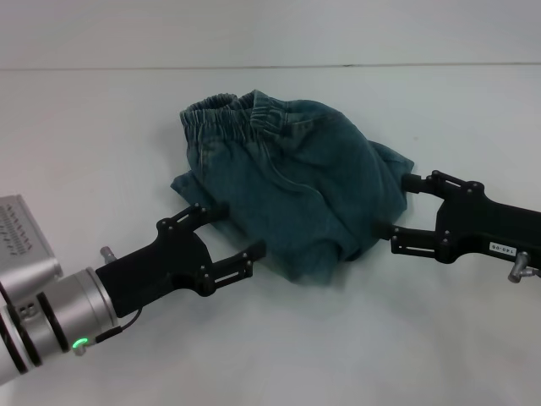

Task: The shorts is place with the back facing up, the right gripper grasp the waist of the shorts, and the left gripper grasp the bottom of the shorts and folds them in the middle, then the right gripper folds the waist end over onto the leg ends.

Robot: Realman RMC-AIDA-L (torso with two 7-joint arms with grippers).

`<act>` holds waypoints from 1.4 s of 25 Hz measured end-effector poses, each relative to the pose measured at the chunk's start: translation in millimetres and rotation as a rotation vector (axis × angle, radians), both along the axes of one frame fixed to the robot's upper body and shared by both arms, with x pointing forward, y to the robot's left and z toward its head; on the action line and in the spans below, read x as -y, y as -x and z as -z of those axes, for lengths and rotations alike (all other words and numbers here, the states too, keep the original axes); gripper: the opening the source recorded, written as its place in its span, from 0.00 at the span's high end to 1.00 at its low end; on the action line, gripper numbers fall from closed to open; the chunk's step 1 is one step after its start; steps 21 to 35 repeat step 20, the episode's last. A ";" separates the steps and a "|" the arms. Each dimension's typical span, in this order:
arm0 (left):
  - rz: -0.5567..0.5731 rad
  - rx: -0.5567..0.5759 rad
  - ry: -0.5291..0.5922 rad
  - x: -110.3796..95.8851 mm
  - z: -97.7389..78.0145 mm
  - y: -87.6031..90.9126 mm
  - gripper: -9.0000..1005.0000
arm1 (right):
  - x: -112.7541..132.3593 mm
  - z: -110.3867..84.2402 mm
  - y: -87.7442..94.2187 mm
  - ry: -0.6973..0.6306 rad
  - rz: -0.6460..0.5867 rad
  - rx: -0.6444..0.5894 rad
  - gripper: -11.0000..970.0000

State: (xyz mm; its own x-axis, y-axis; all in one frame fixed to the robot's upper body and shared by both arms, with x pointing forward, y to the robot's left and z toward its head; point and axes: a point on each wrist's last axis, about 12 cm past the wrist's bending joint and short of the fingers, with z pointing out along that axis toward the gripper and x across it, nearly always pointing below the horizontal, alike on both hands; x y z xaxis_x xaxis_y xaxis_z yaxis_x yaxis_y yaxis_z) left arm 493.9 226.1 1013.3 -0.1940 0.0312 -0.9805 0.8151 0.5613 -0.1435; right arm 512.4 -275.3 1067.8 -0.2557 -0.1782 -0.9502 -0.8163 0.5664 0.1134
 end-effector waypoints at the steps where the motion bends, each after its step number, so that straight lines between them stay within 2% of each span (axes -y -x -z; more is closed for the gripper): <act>1: 0.008 -0.006 0.000 -0.6 -0.9 -0.6 0.29 | -0.2 0.3 0.2 0.000 -0.001 -0.001 0.03; 4: 0.032 -0.023 -0.001 -2.1 -3.6 -2.2 0.18 | -1.0 1.2 0.5 0.000 -0.003 -0.005 0.03; 12: 0.053 -0.045 0.010 -2.2 -7.3 -4.9 0.06 | 2.1 6.2 2.3 0.015 0.010 -0.023 0.03; 20: 0.049 -0.065 0.024 -2.7 -9.6 -7.7 0.06 | 10.0 10.3 3.8 0.015 0.049 -0.031 0.03; 35: 0.049 -0.065 0.024 -2.7 -9.6 -7.7 0.06 | 10.0 10.3 3.8 0.015 0.049 -0.031 0.03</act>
